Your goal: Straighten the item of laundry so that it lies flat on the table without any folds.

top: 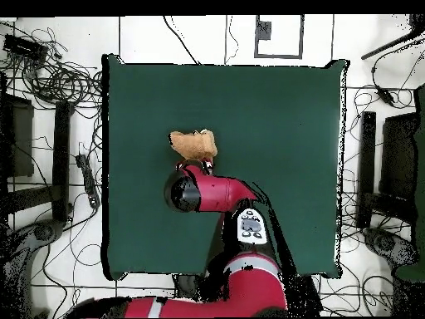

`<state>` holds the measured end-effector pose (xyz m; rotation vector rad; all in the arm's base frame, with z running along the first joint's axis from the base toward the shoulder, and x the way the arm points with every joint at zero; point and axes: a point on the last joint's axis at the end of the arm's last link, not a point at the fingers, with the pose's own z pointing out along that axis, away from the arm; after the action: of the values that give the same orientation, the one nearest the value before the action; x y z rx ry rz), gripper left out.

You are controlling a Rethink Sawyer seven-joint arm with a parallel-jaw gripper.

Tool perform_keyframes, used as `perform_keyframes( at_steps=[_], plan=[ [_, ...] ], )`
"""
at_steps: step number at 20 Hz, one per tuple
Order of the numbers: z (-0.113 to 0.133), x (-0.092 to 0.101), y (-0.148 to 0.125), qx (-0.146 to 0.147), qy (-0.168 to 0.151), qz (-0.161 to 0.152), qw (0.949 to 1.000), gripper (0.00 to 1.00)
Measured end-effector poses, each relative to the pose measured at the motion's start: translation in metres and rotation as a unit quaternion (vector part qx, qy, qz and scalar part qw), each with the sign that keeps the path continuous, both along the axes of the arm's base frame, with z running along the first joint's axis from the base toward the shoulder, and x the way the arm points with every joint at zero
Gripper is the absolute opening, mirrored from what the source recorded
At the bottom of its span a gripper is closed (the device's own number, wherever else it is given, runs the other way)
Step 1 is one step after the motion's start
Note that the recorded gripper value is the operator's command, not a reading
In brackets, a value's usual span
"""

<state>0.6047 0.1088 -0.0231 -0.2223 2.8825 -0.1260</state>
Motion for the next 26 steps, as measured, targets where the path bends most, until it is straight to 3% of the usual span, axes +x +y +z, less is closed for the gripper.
perform_keyframes(
  at_steps=[8,16,26],
  plan=[
    [0.010,0.002,0.010,-0.006,0.018,0.000,0.9998,0.00],
    [0.047,0.018,0.018,-0.002,0.055,-0.006,0.9985,0.00],
    [0.099,0.036,0.014,0.000,0.044,-0.011,0.9990,0.00]
  ],
)
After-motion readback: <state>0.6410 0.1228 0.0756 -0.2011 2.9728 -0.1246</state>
